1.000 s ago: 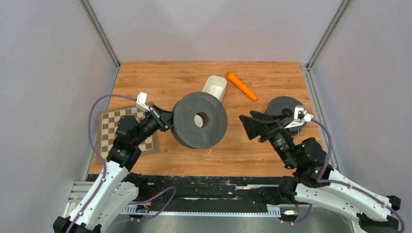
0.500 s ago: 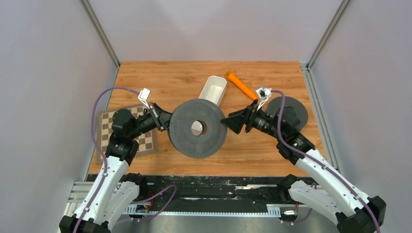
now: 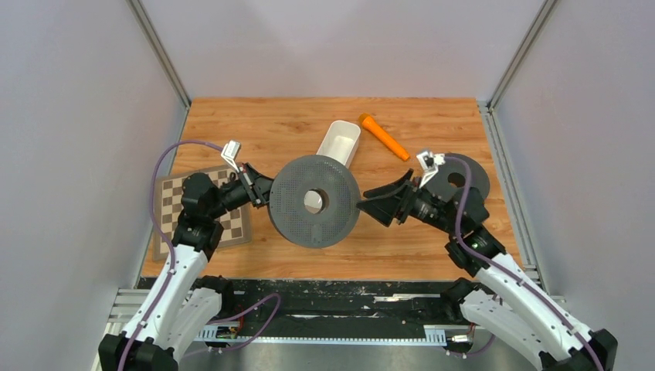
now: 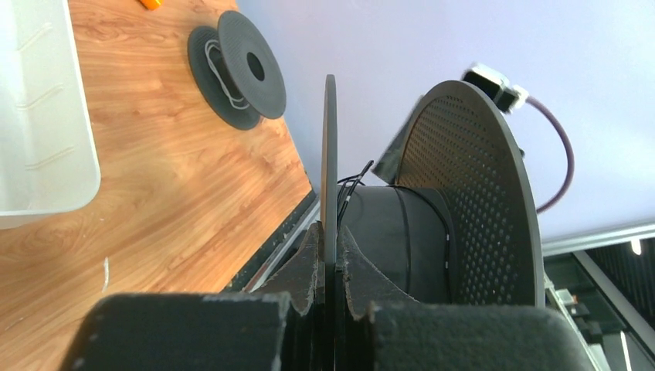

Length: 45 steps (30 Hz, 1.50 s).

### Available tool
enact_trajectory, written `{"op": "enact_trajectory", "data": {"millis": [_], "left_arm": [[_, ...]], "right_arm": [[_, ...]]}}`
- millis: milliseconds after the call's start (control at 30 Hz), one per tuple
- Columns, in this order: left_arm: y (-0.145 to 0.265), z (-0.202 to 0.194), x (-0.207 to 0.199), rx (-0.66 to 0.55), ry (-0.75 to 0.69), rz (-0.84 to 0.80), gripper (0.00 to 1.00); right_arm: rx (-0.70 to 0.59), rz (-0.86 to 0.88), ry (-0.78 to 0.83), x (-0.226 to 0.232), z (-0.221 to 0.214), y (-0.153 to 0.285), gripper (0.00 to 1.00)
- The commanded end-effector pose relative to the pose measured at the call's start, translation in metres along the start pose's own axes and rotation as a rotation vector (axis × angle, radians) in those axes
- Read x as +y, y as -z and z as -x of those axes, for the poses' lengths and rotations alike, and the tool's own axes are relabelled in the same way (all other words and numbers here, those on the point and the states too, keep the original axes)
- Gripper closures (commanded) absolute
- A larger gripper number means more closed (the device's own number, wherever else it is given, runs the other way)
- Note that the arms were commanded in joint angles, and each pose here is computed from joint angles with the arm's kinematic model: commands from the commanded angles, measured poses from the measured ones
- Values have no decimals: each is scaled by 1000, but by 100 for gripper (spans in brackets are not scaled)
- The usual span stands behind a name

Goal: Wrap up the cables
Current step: Wrap the cable around the cable reel.

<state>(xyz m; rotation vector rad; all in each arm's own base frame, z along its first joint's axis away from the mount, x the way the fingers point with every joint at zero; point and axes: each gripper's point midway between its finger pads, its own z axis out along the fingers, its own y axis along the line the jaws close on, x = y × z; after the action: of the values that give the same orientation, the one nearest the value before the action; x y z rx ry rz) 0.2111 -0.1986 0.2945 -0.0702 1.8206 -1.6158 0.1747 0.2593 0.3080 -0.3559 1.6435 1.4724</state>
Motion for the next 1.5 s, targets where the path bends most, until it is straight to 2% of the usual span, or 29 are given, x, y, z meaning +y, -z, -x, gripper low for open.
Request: {"op": "enact_trajectory", "data": {"millis": [0, 67, 200, 267, 400, 467, 600, 767, 967, 1167, 1467], "left_arm": [[1, 22, -13, -111, 19, -16, 100], [2, 28, -10, -153, 55, 6, 100], [3, 41, -1, -240, 144, 72, 100], [5, 47, 2, -283, 182, 95, 100], [8, 54, 8, -340, 235, 122, 100], [8, 54, 10, -341, 245, 130, 100], [9, 56, 16, -361, 273, 159, 100], [11, 57, 15, -371, 291, 164, 100], [11, 56, 12, -369, 301, 158, 100], [12, 54, 12, -368, 305, 160, 100], [12, 54, 11, -365, 306, 155, 100]], "right_arm": [[-179, -63, 133, 13, 40, 21, 32], [-219, -93, 209, 12, 45, 31, 37], [-259, -33, 365, 24, 41, 43, 52], [-251, 8, 429, 31, 35, 41, 56], [-209, 53, 519, 43, 20, 27, 54], [-205, 18, 518, 40, 19, 19, 53], [-116, 156, 542, 59, -11, -2, 53], [-82, 38, 767, 48, -34, -28, 52], [-67, -65, 881, 37, -37, -53, 57], [-101, -122, 952, 30, -35, -61, 57], [-69, -149, 1002, 23, -38, -73, 55]]}}
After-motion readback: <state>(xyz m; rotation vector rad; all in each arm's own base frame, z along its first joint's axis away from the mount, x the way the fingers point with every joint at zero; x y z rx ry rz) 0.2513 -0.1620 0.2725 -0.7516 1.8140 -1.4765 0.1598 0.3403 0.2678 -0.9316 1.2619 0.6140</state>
